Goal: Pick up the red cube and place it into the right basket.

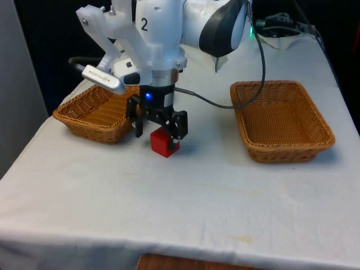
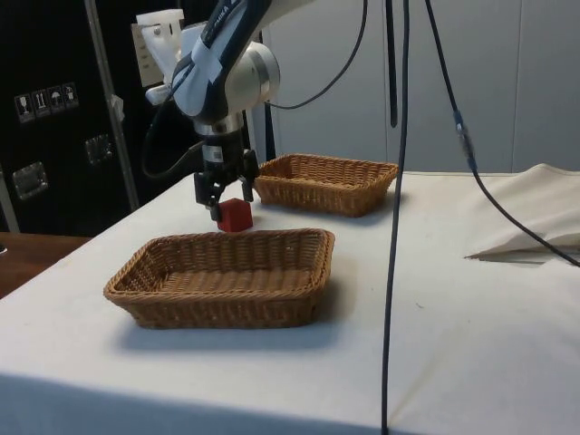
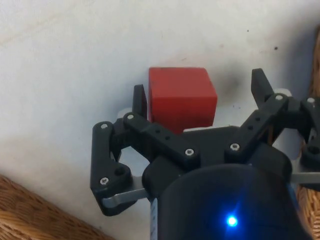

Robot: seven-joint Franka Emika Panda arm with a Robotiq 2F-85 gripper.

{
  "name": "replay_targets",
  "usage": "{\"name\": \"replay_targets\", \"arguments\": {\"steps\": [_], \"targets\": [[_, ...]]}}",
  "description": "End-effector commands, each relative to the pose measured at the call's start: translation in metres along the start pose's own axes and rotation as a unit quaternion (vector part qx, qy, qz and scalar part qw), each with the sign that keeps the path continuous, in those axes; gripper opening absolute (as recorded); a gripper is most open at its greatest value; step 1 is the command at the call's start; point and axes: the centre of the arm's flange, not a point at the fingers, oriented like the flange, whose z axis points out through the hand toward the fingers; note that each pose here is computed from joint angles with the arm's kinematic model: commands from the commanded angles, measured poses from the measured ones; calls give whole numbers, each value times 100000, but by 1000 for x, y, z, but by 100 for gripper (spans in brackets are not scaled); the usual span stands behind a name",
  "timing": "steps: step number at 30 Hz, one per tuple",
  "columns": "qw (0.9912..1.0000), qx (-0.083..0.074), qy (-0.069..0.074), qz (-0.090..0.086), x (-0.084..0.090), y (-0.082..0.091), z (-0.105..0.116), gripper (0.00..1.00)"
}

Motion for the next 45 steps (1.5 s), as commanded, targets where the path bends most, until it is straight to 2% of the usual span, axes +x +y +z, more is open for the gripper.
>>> {"name": "replay_targets", "arguments": {"steps": [1, 2, 4, 5, 7, 8, 10, 11, 19, 23, 29, 30, 31, 37, 39, 41, 45], "targets": [[99999, 165, 279, 274, 1, 0, -1, 100], [99999, 158, 238, 288, 0, 0, -1, 99], [100000, 0, 0, 150, 0, 0, 0, 79], [99999, 158, 237, 338, 0, 0, -1, 79], [99999, 120, 293, 389, 1, 0, -1, 56], [99999, 124, 298, 390, 0, -1, -1, 34], [99999, 124, 298, 440, 0, -1, -1, 14], [99999, 124, 298, 440, 0, -1, -1, 10], [99998, 91, 316, 522, 1, 0, -2, 10], [99998, -118, 318, 469, 2, 2, -11, 10], [99998, -361, 377, 311, 4, 5, -32, 10], [99999, 9, 402, 235, 5, 5, -30, 10], [99998, -418, 392, 285, 4, 6, -35, 10], [99997, -499, 544, 86, 7, 12, -58, 10], [99998, -225, 604, 20, 9, 11, -56, 10], [99997, -576, 573, -139, 8, 16, -70, 10], [99995, -626, 718, -404, 8, 23, -82, 10]]}}
